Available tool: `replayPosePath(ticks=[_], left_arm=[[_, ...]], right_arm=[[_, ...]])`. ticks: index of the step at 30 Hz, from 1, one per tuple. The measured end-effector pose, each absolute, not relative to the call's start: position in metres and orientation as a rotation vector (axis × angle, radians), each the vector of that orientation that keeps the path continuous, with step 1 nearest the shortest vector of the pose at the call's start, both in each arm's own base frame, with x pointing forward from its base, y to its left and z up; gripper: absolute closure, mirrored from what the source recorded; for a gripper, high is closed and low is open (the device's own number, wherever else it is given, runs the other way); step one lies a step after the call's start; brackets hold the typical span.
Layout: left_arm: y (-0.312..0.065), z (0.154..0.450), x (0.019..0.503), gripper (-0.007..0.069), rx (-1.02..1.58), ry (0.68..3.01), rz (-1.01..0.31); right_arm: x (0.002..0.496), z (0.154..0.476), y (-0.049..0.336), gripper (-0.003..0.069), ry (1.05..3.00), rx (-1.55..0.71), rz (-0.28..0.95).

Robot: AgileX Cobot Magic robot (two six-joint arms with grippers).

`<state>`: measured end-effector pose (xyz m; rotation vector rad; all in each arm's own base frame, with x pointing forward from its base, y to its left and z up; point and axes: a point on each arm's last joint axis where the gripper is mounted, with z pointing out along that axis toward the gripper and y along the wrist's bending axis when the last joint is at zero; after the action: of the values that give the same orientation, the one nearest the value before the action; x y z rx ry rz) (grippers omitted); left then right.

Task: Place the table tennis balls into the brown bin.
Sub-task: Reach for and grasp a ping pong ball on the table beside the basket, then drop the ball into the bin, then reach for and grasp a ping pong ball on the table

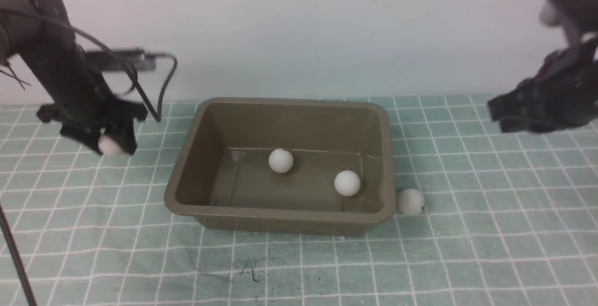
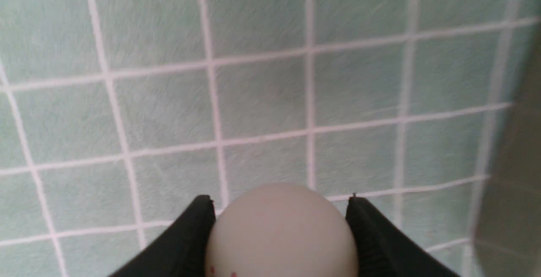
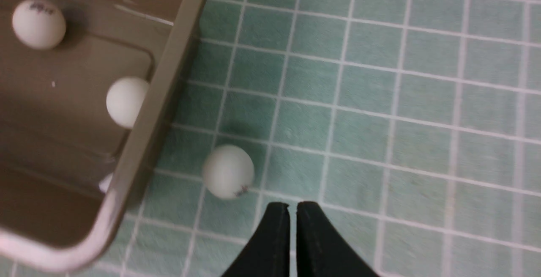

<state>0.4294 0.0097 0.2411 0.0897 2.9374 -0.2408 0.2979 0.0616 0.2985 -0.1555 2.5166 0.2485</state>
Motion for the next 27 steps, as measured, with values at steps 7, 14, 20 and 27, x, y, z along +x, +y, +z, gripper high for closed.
replayPosePath(ticks=[7,14,20,27], left_arm=[[-0.056,0.264,0.421,0.0279,0.377,2.836,-0.492],[-0.124,0.233,0.422,0.0238,0.563,2.84,-0.478],[-0.145,0.227,0.423,0.0064,0.611,2.812,-0.411],[-0.131,0.28,0.433,0.0243,0.541,2.765,-0.257]], right_arm=[[0.326,0.233,0.074,0.0492,2.548,-0.112,0.371],[0.355,0.182,0.098,0.0167,2.654,-0.201,0.477],[0.368,0.155,0.108,0.0068,2.707,-0.221,0.486],[0.371,0.141,0.107,0.0297,2.751,-0.242,0.453]])
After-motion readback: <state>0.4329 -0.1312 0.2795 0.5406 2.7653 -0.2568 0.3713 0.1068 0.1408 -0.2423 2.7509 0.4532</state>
